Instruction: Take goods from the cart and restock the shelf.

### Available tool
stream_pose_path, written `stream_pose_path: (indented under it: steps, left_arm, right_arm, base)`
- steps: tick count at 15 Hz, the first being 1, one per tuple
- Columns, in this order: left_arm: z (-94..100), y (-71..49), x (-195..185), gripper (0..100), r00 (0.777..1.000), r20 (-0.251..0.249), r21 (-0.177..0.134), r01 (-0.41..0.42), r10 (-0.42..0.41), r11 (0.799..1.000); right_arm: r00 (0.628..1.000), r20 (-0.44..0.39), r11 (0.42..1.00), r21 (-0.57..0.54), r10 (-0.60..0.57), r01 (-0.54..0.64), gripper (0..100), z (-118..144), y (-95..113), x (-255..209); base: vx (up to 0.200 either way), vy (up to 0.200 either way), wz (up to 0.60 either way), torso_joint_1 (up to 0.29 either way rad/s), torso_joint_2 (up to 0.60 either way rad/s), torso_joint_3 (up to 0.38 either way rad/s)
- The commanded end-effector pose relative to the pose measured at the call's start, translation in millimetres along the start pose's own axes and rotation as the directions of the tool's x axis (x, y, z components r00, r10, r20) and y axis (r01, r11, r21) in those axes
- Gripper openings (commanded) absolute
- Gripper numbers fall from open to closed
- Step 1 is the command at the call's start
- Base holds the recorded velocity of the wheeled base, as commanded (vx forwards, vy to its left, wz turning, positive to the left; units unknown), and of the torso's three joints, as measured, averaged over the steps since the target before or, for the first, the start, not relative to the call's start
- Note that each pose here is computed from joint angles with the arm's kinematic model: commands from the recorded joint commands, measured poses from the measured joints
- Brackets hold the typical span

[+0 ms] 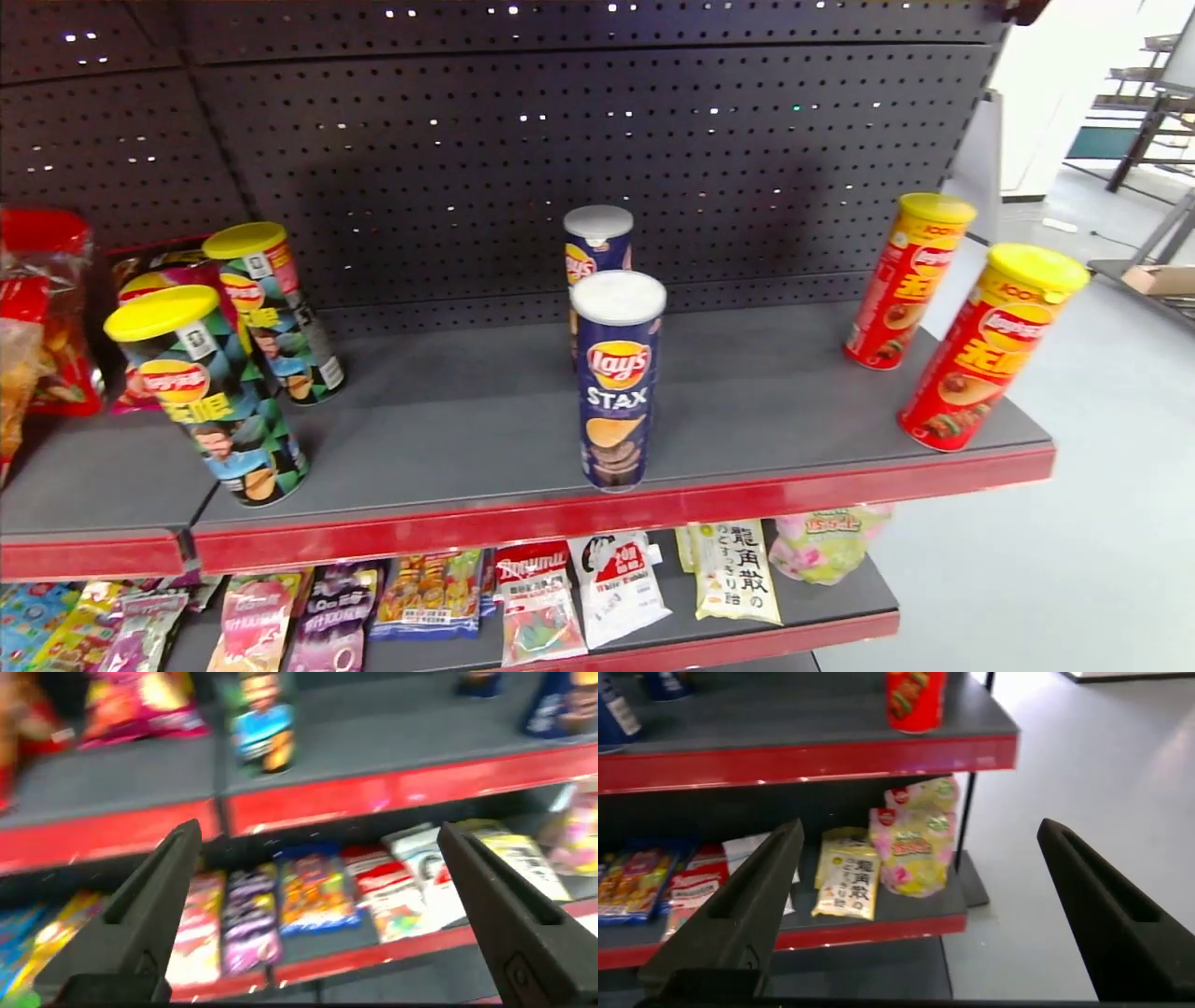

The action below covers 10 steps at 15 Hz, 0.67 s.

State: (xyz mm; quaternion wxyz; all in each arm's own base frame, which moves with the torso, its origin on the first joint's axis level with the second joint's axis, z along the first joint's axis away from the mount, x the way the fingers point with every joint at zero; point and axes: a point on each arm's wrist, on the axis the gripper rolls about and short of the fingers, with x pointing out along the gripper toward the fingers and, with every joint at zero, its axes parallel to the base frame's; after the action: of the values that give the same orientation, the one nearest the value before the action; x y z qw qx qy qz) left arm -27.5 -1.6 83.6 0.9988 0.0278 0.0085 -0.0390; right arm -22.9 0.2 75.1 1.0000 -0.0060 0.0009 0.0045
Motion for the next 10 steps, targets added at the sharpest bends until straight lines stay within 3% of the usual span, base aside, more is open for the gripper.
stream_pose_path:
  steps: [1,3,10]
  left_arm:
    - [0.1,0.0,0.2,100,1.000,-0.002,0.000,0.001,-0.001,1.000]
    - [0.1,0.2,0.2,100,1.000,-0.003,0.000,-0.004,0.004,1.000]
    - [-4.6,0.0,2.3,100,1.000,-0.007,-0.008,-0.002,0.002,1.000]
  right_arm:
    - [1.000,-0.001,1.000,0.000,0.000,0.000,100,0.0,0.0,0.1]
    - [1.000,-0.001,1.000,0.003,0.000,0.000,100,0.0,0.0,0.1]
    - [1.000,-0.001,1.000,0.013,0.002,-0.002,100,0.0,0.0,0.1]
  base:
    - [0.000,0.000,0.60,0.002,0.00,0.007]
    - [0.000,0.000,0.60,-0.002,0.00,0.007]
    - [0.000,0.000,0.00,0.000,0.00,0.000]
